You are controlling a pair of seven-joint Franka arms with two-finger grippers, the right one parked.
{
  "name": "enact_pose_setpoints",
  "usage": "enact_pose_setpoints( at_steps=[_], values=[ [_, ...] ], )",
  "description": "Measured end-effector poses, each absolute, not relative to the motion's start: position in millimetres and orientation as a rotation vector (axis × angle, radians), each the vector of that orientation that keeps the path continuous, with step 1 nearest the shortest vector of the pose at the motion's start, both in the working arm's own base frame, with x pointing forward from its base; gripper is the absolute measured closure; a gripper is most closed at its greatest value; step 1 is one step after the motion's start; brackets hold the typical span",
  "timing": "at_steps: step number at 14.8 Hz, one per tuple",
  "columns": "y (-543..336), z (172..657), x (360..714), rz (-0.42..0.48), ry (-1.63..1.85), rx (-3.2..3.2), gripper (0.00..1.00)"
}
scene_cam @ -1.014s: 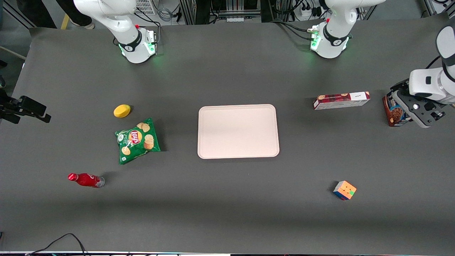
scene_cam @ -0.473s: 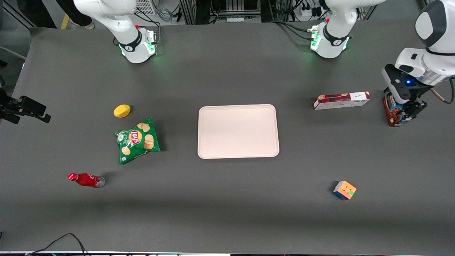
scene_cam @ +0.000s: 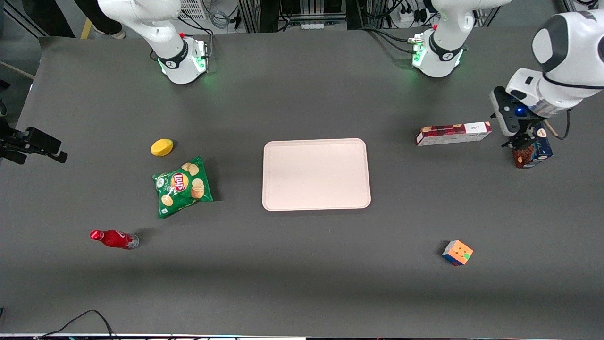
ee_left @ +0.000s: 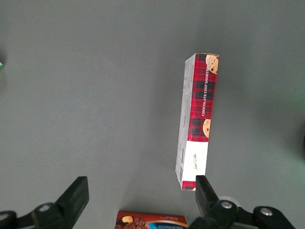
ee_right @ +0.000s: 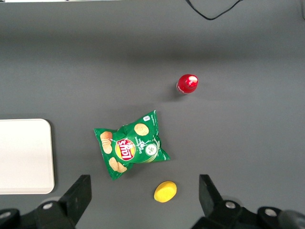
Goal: Place red cookie box on tray
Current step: 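Raise the left gripper and move it toward the red plaid cookie box, then lower the open left gripper over the red plaid box's middle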
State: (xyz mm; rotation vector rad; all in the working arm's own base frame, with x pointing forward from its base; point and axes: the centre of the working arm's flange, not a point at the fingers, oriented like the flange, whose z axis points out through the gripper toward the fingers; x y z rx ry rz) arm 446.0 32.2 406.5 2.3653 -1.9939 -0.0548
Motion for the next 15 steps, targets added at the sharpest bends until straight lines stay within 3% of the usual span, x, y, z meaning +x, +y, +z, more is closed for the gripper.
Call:
enact_pose_setpoints(
  at_steps=[15],
  values=[
    [18.3,275.7,358.0,-0.102,-1.913,2.335,0.00]
  ],
)
